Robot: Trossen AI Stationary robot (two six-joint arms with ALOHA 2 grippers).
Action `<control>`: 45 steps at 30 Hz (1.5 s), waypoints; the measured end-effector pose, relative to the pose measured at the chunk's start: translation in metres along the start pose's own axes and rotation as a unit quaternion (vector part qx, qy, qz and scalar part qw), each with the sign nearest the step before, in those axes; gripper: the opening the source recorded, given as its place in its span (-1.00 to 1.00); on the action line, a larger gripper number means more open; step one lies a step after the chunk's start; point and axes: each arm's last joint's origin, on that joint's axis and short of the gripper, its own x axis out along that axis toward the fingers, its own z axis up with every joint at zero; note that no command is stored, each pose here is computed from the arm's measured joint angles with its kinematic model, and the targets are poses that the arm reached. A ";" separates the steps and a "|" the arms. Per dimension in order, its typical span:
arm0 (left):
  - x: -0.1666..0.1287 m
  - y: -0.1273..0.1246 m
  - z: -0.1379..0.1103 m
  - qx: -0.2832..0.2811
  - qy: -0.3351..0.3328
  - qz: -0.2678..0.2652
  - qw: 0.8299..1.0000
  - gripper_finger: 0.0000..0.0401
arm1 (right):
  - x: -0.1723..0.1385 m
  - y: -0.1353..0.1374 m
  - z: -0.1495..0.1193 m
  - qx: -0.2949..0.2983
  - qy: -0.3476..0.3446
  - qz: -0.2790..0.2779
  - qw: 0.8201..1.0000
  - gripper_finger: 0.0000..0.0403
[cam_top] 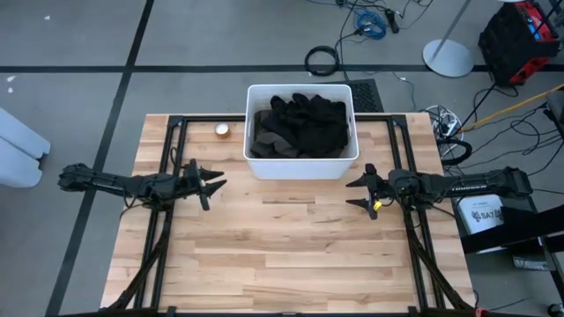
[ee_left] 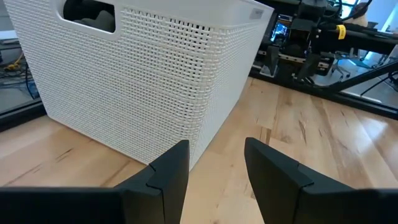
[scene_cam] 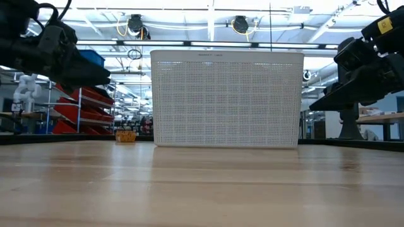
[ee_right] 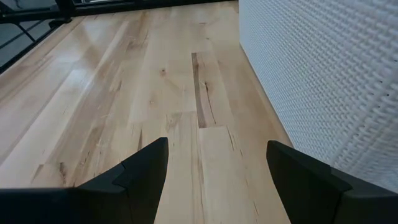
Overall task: Fold laundry
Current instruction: Return to Home Position
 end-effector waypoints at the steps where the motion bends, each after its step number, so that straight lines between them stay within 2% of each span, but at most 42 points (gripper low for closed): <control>1: 0.000 0.000 0.000 0.000 0.000 0.000 1.000 -0.18 | 0.000 0.000 0.000 0.000 0.000 0.000 1.000 0.29; 10: 0.000 0.000 0.000 0.000 0.000 0.000 1.000 -0.18 | -0.003 0.004 0.002 -0.005 -0.017 0.017 1.000 0.29; 16: 0.000 0.000 0.000 0.000 0.000 0.000 1.000 -0.18 | -0.014 0.008 0.013 -0.008 -0.090 0.039 0.995 0.29; 23: 0.000 0.000 0.000 0.000 0.000 0.000 1.000 -0.18 | -0.018 0.011 0.016 -0.011 -0.115 0.054 0.992 0.29; 30: 0.000 0.000 0.000 0.000 0.000 0.000 1.000 -0.18 | -0.029 0.015 0.022 -0.012 -0.173 0.081 0.981 0.29; 45: 0.000 0.000 0.000 0.000 0.000 0.000 1.000 -0.18 | -0.030 0.017 0.022 -0.014 -0.177 0.090 0.980 0.29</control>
